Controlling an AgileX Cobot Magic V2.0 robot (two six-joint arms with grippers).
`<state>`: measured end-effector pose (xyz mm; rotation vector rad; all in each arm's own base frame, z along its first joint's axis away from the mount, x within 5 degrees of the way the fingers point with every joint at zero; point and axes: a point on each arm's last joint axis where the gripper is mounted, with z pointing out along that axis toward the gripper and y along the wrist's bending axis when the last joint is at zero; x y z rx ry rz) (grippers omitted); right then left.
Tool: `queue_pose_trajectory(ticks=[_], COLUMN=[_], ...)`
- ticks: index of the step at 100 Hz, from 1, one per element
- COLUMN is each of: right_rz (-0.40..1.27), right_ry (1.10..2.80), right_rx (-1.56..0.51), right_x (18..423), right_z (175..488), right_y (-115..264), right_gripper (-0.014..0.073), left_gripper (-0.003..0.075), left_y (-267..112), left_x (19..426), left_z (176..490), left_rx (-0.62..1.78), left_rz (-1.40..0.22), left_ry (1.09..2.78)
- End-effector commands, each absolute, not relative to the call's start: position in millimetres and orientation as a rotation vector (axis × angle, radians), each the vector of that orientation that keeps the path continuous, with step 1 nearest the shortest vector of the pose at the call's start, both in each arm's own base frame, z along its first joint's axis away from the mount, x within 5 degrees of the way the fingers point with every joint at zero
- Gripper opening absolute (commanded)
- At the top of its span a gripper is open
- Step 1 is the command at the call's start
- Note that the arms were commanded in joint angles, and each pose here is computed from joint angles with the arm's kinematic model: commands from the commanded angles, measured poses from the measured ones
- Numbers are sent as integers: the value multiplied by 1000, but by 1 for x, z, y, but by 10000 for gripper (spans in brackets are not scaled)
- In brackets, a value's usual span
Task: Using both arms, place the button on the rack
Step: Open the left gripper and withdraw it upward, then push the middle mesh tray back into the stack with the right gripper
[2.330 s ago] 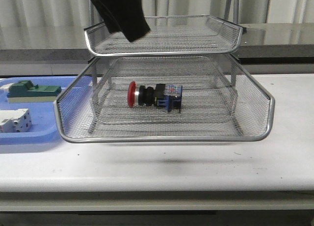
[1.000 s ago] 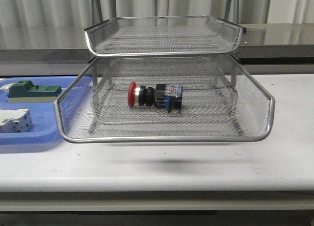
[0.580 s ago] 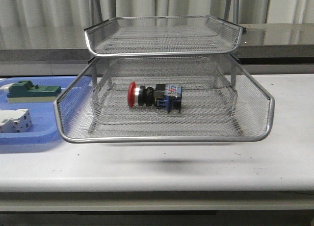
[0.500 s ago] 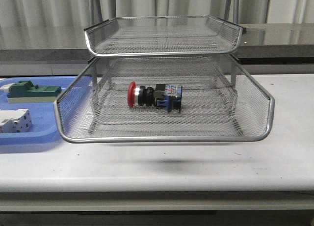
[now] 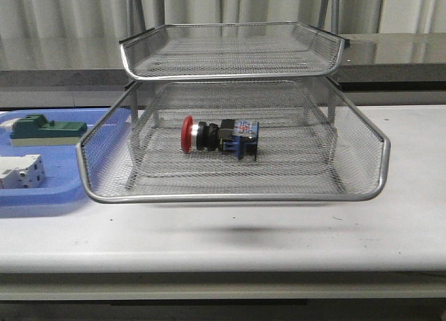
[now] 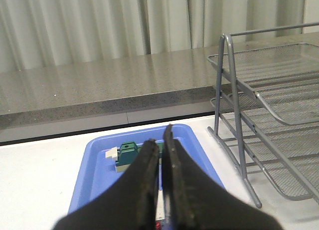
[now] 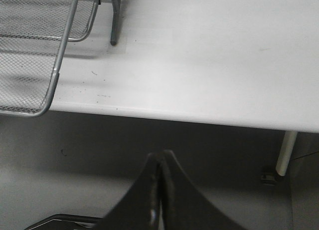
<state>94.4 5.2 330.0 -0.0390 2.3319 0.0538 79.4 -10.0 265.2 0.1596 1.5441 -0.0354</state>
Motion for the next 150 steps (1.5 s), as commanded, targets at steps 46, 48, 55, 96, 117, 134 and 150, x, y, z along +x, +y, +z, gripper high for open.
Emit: queue_pose_trajectory(ticks=[46, 48, 55, 96, 117, 134, 150], right_rz=[163, 177, 218, 456, 499, 522, 474], right_ry=[2130, 2125, 2129, 2213, 2153, 2111, 2086], right_rx=[3, 7, 1, -450, -830, -1064, -1227], right_x=[105, 106, 113, 173, 185, 190, 194], right_z=[352, 353, 352, 323, 306, 290, 271], right_y=[11, 12, 15, 45, 74, 106, 133], right_gripper=[-71, -71, -71, -69, -69, -69, -66], left_gripper=[-20, -20, -20, -20, -20, -20, -20], left_y=[-7, -7, -7, -7, -7, -7, -7], left_x=[79, 79, 79, 79, 79, 79, 79], left_z=[281, 281, 281, 281, 281, 281, 281], left_rx=[111, 111, 111, 111, 111, 111, 111], left_rz=[-25, -25, -25, -25, -25, -25, -25], left_ry=[1449, 1449, 1449, 1449, 1449, 1449, 1449])
